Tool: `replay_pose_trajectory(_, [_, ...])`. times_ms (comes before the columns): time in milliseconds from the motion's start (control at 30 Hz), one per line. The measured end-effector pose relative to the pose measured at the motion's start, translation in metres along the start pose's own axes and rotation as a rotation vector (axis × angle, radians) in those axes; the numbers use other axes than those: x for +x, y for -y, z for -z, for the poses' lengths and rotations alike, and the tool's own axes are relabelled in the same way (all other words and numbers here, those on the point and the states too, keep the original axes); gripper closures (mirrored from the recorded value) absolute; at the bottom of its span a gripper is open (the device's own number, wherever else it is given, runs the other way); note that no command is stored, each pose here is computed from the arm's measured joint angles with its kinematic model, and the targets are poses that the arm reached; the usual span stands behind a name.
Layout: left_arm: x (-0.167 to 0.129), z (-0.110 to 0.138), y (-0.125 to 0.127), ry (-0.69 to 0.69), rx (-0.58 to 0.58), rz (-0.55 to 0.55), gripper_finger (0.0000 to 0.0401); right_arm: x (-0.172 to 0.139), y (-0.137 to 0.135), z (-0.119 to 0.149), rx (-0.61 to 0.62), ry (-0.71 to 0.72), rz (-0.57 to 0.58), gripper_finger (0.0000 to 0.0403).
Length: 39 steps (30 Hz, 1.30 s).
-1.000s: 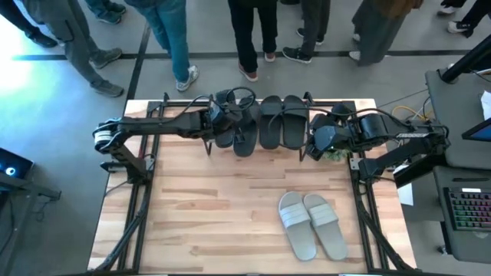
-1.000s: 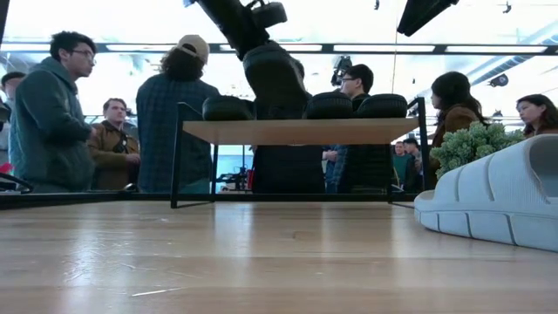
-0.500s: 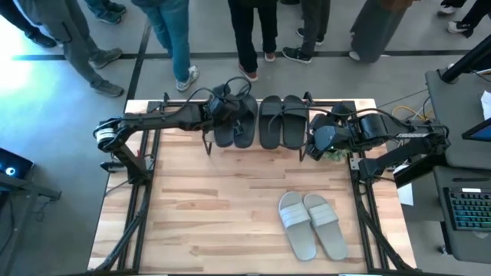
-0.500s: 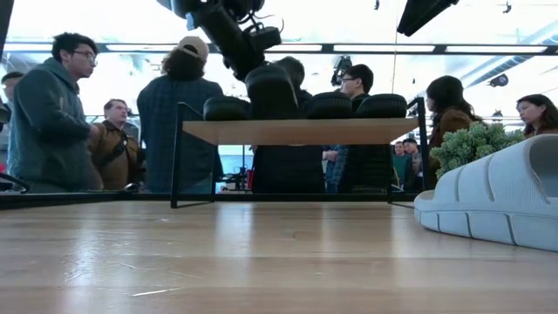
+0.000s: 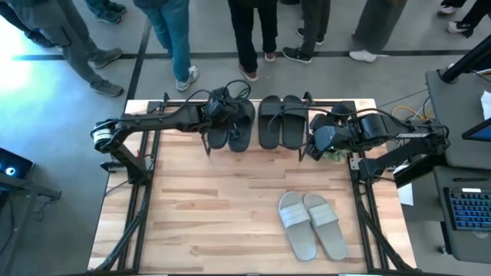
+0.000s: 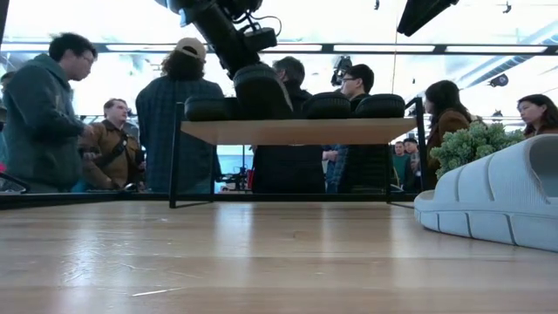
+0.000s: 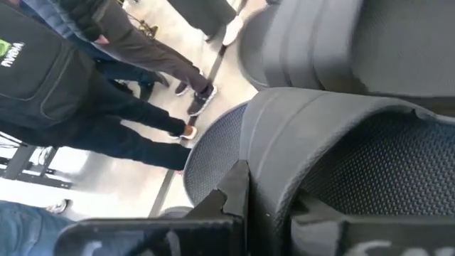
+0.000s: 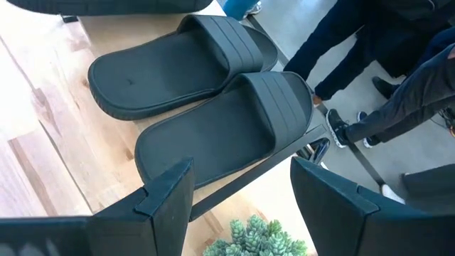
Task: Pick and place slides into the shelf
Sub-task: Put the black slide on the shelf
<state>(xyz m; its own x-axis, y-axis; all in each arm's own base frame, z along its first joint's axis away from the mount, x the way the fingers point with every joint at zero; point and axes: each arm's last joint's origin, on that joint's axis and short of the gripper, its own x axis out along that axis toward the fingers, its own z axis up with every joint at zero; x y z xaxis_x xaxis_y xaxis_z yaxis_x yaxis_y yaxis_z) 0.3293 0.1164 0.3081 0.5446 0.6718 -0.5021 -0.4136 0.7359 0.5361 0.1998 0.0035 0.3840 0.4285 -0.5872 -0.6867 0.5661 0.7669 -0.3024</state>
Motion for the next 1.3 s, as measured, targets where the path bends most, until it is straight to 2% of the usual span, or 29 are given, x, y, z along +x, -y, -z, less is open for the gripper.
replay_pose_trajectory(267, [-0.007,-0.014,0.001,0.079,-0.027,-0.012,0.0401,0.0,0.0,0.0,-0.004,-0.001,0.0,0.0179])
replay_pose_trajectory(500, [-0.004,-0.016,0.003,0.088,-0.034,-0.037,0.0391,0.0,0.0,0.001,-0.014,-0.006,0.003,0.0179])
replay_pose_trajectory(600, [0.003,-0.015,0.006,0.087,-0.026,-0.043,0.039,0.0,0.001,0.001,-0.016,-0.009,0.004,0.0179])
replay_pose_trajectory(867, [0.022,-0.012,0.016,0.03,0.1,-0.123,0.0389,0.0,0.001,0.002,-0.018,-0.02,0.01,0.0179])
replay_pose_trajectory(1167, [0.015,-0.016,0.007,0.045,0.067,-0.199,0.0389,0.0,0.001,0.003,-0.02,-0.022,0.01,0.0179])
replay_pose_trajectory(1300, [0.018,-0.013,0.009,0.024,0.077,-0.201,0.0389,0.0,0.001,0.003,-0.021,-0.022,0.01,0.0179])
